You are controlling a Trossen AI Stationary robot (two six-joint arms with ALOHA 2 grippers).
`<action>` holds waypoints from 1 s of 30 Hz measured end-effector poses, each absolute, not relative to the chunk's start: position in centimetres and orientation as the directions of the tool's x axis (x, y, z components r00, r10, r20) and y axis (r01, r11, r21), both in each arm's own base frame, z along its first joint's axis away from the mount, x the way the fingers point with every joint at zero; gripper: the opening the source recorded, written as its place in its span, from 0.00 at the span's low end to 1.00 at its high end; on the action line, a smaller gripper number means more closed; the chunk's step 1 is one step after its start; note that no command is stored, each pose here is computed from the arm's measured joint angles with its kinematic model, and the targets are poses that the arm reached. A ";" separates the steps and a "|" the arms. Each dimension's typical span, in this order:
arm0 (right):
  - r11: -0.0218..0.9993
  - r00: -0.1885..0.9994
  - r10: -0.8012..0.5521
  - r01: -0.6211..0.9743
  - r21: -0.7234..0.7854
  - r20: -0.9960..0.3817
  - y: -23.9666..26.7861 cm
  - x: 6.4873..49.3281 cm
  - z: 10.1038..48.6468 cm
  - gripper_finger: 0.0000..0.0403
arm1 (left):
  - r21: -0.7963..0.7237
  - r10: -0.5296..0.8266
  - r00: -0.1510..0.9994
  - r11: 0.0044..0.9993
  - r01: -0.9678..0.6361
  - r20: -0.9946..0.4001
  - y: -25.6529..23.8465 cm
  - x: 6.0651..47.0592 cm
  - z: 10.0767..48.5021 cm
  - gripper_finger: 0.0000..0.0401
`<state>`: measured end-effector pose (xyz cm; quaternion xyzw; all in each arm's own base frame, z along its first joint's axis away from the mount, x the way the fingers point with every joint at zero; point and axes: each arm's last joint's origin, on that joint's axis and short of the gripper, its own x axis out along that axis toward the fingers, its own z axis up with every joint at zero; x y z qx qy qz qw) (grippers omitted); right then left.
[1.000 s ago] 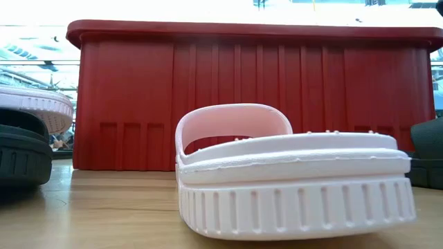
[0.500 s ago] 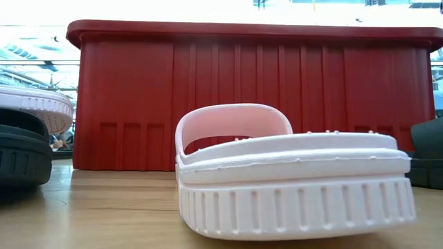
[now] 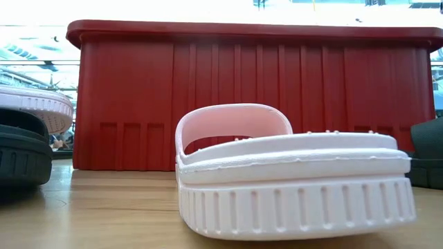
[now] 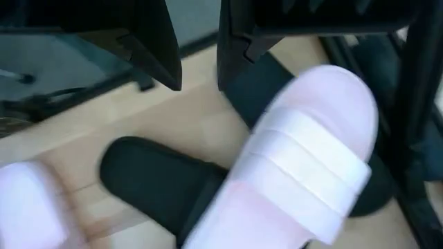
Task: Pick and place slides into bin
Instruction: Put the black slide into the red bin
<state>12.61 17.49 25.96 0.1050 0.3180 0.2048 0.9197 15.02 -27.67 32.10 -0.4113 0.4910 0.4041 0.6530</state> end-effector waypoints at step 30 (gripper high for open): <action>0.899 0.758 0.416 -0.261 0.351 -0.502 17.5 12.8 26.3 0.14 | 0.170 0.386 0.028 0.469 -0.867 -0.922 -24.9 14.4 23.0 0.22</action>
